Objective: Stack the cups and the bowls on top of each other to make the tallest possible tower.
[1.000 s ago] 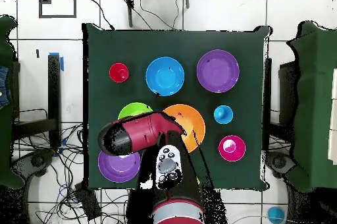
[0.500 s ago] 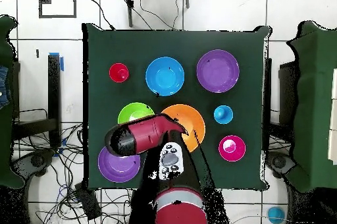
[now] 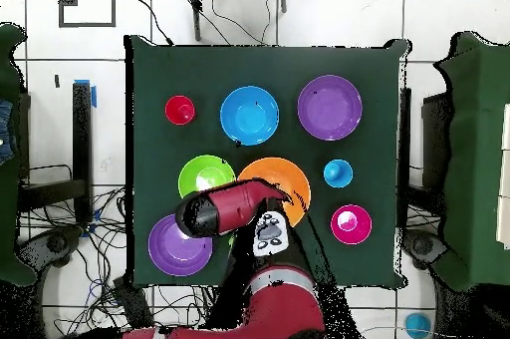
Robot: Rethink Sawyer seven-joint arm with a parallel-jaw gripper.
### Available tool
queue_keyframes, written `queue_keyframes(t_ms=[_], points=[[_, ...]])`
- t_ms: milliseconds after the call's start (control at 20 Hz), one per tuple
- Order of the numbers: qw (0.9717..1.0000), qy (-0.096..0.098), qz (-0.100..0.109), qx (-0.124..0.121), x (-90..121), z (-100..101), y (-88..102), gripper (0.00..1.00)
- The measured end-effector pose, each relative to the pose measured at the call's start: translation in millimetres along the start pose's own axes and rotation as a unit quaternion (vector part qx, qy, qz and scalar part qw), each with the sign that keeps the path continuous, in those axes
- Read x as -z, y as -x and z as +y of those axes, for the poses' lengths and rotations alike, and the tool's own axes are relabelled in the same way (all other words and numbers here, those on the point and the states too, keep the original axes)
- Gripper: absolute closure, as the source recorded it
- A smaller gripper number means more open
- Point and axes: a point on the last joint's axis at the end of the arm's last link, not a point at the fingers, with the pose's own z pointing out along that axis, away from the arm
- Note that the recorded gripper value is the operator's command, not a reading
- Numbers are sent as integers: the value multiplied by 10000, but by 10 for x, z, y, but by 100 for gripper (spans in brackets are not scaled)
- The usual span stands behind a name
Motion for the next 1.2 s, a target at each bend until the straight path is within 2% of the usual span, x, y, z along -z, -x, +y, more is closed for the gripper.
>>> queue_keyframes(t_ms=[250,600,850,1200], points=[[9999,33,104,-118,-157,-152,-58,0],[9991,111,228,-337,-485,-487,-119,0],[9986,217,252,-402,-592,-602,-170,0],[9985,333,172,-410,-615,-685,-140,0]])
